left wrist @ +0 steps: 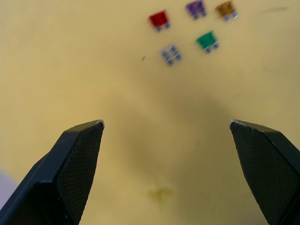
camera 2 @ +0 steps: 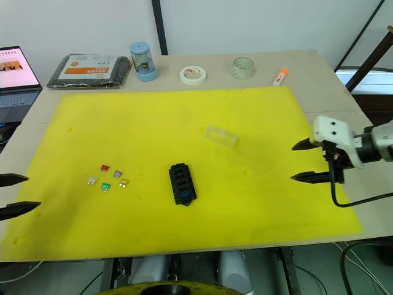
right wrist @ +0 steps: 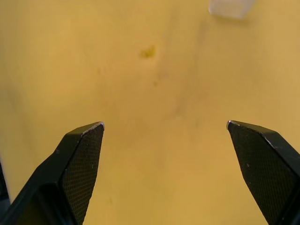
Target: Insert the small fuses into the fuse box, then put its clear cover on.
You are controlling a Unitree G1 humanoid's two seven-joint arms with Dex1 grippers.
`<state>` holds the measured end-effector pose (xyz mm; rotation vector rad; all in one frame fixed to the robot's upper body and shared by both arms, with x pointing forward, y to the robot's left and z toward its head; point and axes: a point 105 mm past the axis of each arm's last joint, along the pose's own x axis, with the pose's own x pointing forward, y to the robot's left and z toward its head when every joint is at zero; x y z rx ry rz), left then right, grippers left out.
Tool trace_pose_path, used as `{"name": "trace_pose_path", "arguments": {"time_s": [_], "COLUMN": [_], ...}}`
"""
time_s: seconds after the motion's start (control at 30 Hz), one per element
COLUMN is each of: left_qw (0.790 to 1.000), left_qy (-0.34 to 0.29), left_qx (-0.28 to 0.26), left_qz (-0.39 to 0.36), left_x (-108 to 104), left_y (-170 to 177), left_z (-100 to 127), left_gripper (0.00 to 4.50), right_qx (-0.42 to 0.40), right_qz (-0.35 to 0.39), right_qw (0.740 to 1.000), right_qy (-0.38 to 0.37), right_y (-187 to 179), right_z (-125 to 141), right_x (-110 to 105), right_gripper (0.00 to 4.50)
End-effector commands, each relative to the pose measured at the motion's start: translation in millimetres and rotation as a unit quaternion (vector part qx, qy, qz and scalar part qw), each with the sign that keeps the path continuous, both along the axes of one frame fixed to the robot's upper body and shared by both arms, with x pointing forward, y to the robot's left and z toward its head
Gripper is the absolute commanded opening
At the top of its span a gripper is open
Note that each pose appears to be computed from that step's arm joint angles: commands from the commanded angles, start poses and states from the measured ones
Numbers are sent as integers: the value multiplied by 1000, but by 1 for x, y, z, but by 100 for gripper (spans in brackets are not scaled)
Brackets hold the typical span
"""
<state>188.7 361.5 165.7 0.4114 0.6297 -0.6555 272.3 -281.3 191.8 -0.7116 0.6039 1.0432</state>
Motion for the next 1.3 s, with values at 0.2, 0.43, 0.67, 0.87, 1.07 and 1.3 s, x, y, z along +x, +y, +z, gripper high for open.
{"name": "trace_pose_path", "arguments": {"time_s": [0.2,0.43,0.67,0.87,1.07,1.3], "left_qw": [999,999,997,984,958,915], "left_qy": [-20,-34,-21,52,127,171], "left_qx": [32,17,-44,-148,-257,-364], "left_qz": [13,-7,-60,-80,-25,38], "left_x": [0,8,22,22,25,36], "left_y": [24,13,-24,-58,-59,-53], "left_z": [2,0,-7,-21,-33,-33], "left_gripper": [450,450,450,450,450,450], "right_qx": [-34,-12,49,119,142,147], "right_qz": [-50,-36,31,148,262,329], "right_qw": [998,998,995,978,951,929], "right_qy": [-31,-52,-80,-81,-78,-84], "right_y": [-34,-19,33,116,192,235], "right_z": [2,8,25,40,39,37], "right_x": [0,9,19,11,3,2], "right_gripper": [446,446,446,446,446,446]}}
